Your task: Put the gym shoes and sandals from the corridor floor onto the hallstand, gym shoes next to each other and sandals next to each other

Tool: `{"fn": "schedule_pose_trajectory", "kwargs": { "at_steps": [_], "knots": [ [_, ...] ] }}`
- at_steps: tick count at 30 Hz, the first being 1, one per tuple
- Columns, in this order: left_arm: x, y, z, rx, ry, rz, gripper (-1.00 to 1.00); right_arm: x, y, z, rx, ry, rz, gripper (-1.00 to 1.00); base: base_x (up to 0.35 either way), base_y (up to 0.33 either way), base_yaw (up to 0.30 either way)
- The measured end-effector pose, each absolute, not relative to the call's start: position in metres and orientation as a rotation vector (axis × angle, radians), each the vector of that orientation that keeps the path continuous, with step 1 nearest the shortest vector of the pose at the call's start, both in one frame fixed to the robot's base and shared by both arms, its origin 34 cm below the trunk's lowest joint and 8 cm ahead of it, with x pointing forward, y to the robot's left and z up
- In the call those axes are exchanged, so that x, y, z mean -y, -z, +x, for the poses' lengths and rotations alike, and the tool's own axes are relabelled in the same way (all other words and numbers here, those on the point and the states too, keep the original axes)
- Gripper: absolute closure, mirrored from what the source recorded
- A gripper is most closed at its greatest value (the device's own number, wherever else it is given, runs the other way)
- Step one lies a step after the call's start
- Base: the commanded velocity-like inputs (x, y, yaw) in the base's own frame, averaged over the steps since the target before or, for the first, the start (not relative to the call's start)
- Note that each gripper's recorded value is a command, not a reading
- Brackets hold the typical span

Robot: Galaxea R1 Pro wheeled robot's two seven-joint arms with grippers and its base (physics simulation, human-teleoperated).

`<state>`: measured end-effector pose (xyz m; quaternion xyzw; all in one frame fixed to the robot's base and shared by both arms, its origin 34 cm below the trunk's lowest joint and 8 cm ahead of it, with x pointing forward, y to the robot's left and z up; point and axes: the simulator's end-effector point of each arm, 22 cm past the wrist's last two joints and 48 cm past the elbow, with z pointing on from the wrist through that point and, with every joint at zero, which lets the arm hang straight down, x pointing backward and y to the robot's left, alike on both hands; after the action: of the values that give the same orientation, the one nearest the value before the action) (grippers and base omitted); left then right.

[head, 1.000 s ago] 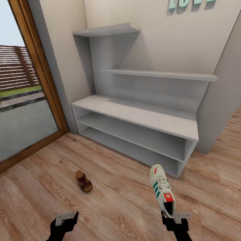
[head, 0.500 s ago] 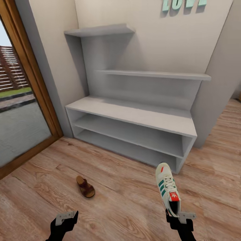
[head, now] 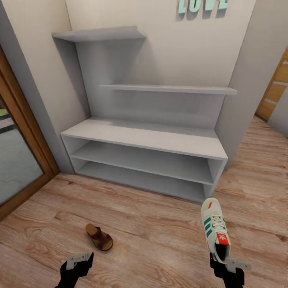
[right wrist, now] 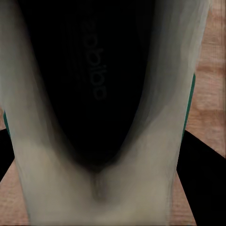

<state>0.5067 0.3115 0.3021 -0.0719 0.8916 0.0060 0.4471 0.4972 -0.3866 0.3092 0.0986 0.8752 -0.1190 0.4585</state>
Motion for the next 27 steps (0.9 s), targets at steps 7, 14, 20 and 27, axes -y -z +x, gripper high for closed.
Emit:
{"fn": "schedule_pose_trajectory", "kwargs": {
  "at_steps": [7, 14, 20, 27],
  "knots": [
    [-0.3111, -0.3021, 0.5068, -2.207, -0.013, -0.177, -1.0, 0.3861, -0.3058, 0.494, -2.165, 0.293, 0.245, 1.0, 0.006, 0.322, -0.3],
    [-0.311, -0.3021, 0.5068, -2.207, -0.012, -0.176, -1.0, 0.3861, -0.3053, 0.4934, -2.167, 0.293, 0.246, 1.0, 0.001, 0.322, -0.3],
    [-0.3112, -0.3021, 0.5068, -2.207, -0.012, -0.177, -1.0, 0.3861, -0.3053, 0.4934, -2.167, 0.293, 0.246, 1.0, 0.0, 0.322, -0.3],
    [-0.3114, -0.3021, 0.5067, -2.207, -0.013, -0.178, -1.0, 0.3861, -0.3053, 0.4934, -2.167, 0.293, 0.246, 1.0, 0.0, 0.322, -0.3]
  ]
}}
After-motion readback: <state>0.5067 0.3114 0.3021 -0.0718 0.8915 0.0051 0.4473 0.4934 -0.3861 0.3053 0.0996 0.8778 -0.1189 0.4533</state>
